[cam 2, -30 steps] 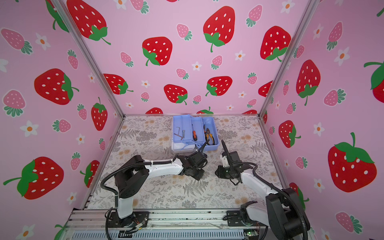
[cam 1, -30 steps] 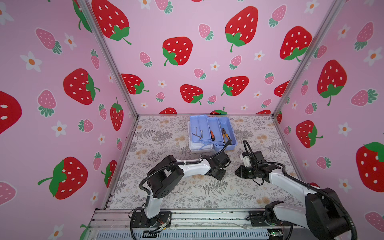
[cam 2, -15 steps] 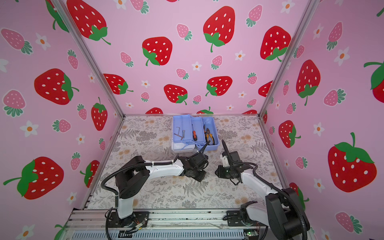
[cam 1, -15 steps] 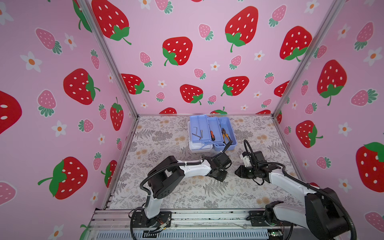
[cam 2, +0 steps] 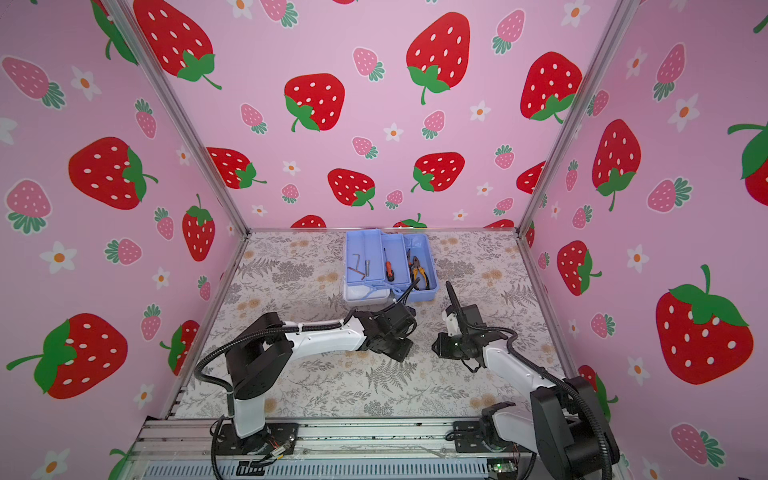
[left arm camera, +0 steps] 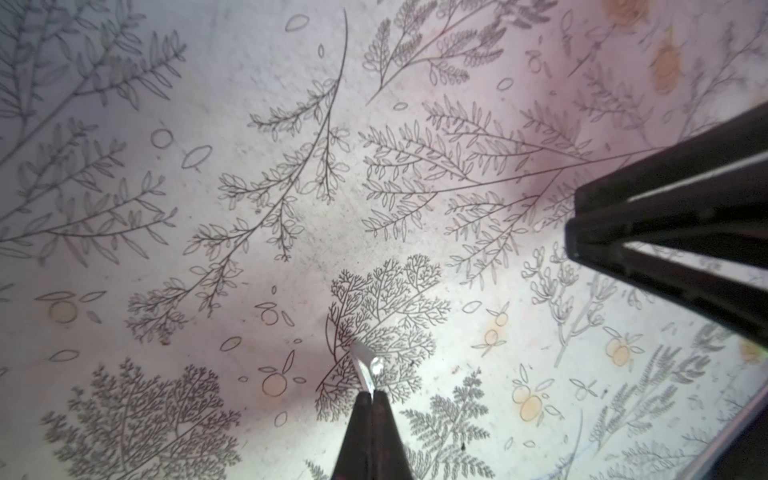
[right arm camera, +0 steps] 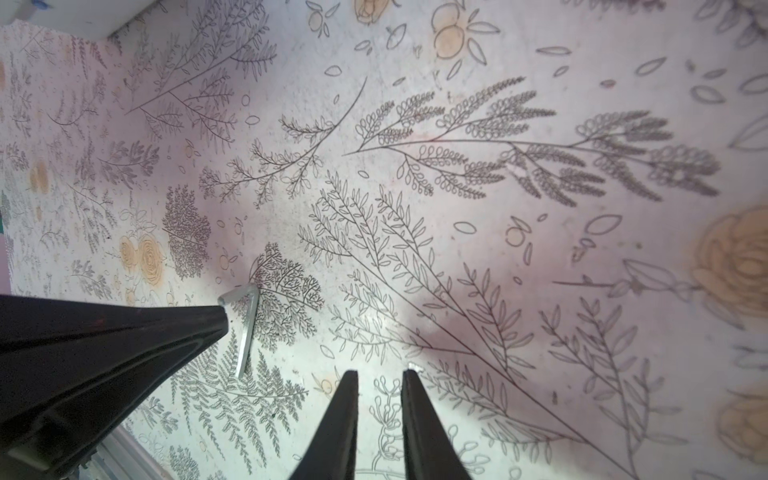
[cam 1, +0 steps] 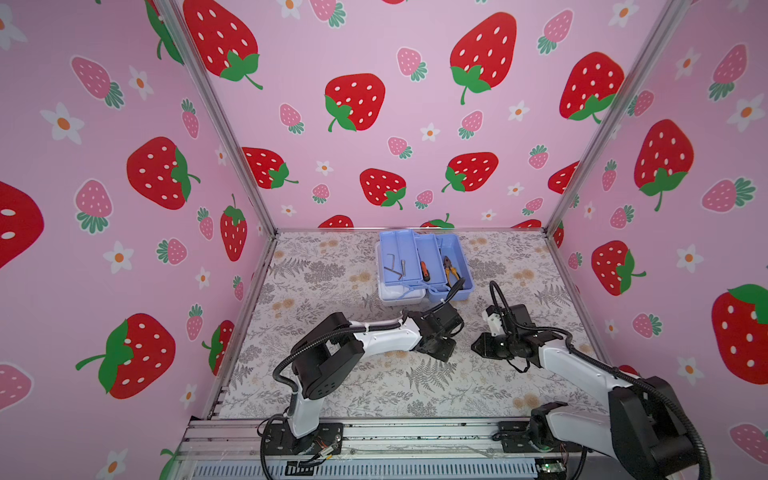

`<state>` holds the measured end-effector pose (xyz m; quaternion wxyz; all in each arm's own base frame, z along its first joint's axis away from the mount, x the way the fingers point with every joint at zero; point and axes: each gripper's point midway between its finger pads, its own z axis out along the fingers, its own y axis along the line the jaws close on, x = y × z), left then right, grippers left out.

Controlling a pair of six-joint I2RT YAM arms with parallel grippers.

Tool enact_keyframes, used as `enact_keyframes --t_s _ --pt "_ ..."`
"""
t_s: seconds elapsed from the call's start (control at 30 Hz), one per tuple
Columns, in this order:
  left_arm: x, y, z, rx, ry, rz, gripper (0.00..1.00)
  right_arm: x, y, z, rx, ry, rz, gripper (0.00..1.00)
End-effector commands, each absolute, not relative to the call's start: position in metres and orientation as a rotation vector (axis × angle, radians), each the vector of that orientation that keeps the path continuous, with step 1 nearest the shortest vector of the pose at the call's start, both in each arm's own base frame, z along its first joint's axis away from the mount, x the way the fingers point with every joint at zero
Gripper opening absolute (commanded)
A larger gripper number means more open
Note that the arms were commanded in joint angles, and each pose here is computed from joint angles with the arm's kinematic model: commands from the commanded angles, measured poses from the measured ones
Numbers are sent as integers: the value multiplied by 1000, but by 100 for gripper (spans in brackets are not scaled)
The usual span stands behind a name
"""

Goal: Pack the tool kit

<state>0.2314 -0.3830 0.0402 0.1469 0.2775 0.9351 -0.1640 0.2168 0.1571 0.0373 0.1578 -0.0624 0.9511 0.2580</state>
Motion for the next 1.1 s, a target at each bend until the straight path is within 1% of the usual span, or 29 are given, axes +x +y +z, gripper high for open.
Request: enact_keyframes --t_s 0.0,0.13,0.27,0.3,0.37,0.43,0.57,0.7,0.83,1.07 --pt "242 -382 70 761 2645 -484 0 214 157 39 -204 2709 752 23" --pt "247 -374 77 725 2642 -499 0 213 156 37 -203 2709 753 23" --pt "244 -371 70 713 2666 -503 0 212 157 37 -206 2709 761 23" --pt "242 -373 67 711 2675 -512 2 212 156 36 -204 2711 761 23" --pt "237 -375 60 711 2698 -512 17 212 157 35 -205 2713 764 23" --pt "229 -379 55 742 2700 -484 27 212 157 35 -207 2715 767 23" --pt "219 -383 46 774 2711 -441 37 211 157 33 -205 2717 767 23" --pt "221 -377 36 744 2736 -381 41 210 157 33 -207 2718 775 23" --pt "228 -368 29 700 2760 -270 41 210 157 33 -207 2714 777 23" --pt "230 -375 25 688 2772 -281 41 208 157 32 -207 2714 782 24"
